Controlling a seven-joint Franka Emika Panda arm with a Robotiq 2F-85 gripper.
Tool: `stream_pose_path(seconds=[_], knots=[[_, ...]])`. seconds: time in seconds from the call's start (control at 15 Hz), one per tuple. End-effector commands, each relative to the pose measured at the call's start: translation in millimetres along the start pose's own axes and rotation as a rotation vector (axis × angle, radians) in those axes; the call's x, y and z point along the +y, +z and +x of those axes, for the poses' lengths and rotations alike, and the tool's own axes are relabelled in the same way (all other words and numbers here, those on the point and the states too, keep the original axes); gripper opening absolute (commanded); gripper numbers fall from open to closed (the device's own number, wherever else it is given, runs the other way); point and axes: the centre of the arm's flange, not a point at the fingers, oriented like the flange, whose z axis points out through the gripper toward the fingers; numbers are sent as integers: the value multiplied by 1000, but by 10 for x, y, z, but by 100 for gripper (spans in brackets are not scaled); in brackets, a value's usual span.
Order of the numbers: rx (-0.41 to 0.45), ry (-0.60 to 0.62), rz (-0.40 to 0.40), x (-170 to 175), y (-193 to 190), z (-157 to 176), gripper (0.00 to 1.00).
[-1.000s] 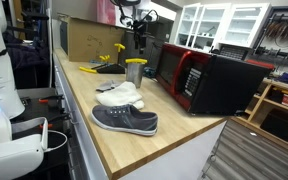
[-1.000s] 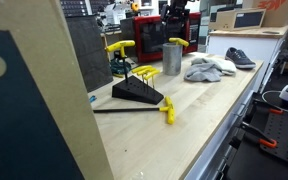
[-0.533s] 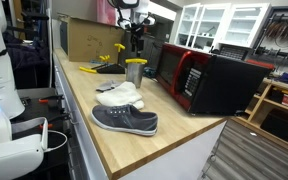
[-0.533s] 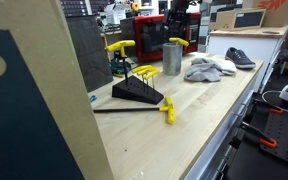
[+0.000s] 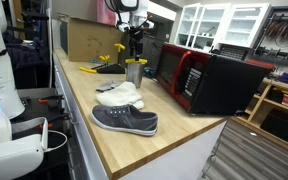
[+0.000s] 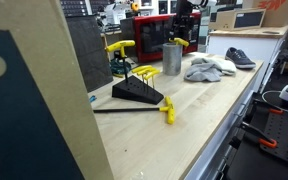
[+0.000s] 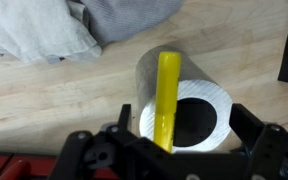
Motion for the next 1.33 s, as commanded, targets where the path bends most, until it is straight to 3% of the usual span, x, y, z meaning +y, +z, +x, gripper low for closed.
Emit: stream_pose_path(seconds=[0.0,0.47,0.53,0.6,1.0,1.27], knots=[[7,-6,-34,10,-16,-7,100],[6,-5,-49,16,78,78,100],[4,1,-51,21,85,78,75],[3,4,-54,27,91,76,74],[13,14,-67,56,48,66,27],[34,1,-81,65,-43,54,2]])
